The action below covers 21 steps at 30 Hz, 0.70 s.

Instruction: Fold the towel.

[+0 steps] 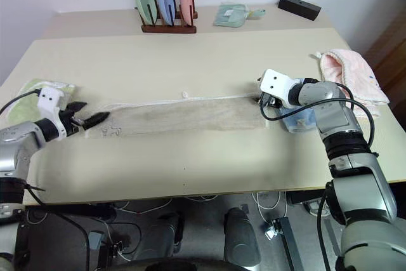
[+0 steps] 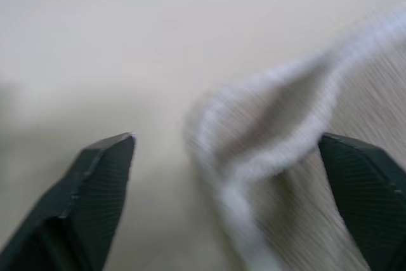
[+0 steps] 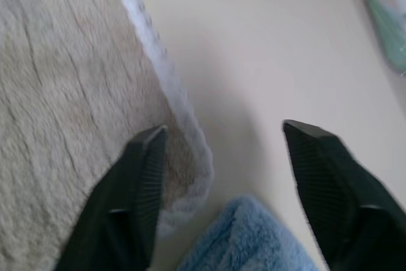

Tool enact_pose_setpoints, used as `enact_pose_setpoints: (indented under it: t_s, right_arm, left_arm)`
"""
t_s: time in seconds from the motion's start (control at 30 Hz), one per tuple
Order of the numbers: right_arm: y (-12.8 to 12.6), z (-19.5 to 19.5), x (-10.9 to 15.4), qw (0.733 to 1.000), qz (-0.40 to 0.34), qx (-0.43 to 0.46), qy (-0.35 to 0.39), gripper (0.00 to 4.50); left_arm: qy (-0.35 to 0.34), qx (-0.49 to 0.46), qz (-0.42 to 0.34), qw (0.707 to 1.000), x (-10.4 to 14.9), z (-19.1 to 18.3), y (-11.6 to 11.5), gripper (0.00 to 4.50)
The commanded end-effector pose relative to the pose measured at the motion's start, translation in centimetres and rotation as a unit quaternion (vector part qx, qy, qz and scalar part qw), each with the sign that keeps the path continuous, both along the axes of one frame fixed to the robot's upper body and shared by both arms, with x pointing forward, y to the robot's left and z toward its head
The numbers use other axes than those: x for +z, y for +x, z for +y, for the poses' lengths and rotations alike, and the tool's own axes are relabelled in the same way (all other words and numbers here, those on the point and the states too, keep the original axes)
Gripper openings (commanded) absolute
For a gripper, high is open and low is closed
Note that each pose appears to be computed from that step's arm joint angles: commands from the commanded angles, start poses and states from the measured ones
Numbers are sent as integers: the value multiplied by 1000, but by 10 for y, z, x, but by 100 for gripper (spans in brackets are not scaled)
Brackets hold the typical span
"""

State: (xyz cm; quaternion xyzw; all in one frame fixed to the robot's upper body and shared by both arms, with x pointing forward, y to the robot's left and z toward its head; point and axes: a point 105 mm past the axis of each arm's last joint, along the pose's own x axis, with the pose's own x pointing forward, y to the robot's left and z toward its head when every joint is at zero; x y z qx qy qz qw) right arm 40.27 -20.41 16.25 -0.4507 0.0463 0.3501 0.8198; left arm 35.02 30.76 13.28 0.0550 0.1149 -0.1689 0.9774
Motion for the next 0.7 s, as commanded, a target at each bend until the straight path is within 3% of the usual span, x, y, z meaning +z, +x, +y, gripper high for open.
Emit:
enact_pose_setpoints:
  t_s: [0.03,0.1,0.27,0.37,0.47,0.6,0.7]
  right_arm:
    - [-6,-6,26,998,-54,-13,9,281]
    - [-13,-9,37,997,-61,-26,35,281]
    - [-53,-5,46,987,-1,-29,157,447]
    - [-86,9,39,958,65,-35,276,447]
    - [-117,23,16,925,144,-49,348,447]
    - [-127,32,-21,850,218,-160,452,447]
    - [-126,36,-35,808,236,-224,492,447]
  left_arm:
    - [-29,53,-54,997,23,13,4,446]
    - [-26,72,-68,995,26,16,5,446]
    - [-23,9,-79,997,31,-14,-6,450]
    - [-4,-46,-80,996,32,-40,-16,450]
    - [0,-113,-83,990,34,-77,-23,450]
    - [14,-260,-81,962,29,-150,-44,450]
    - [14,-317,-80,945,24,-180,-53,450]
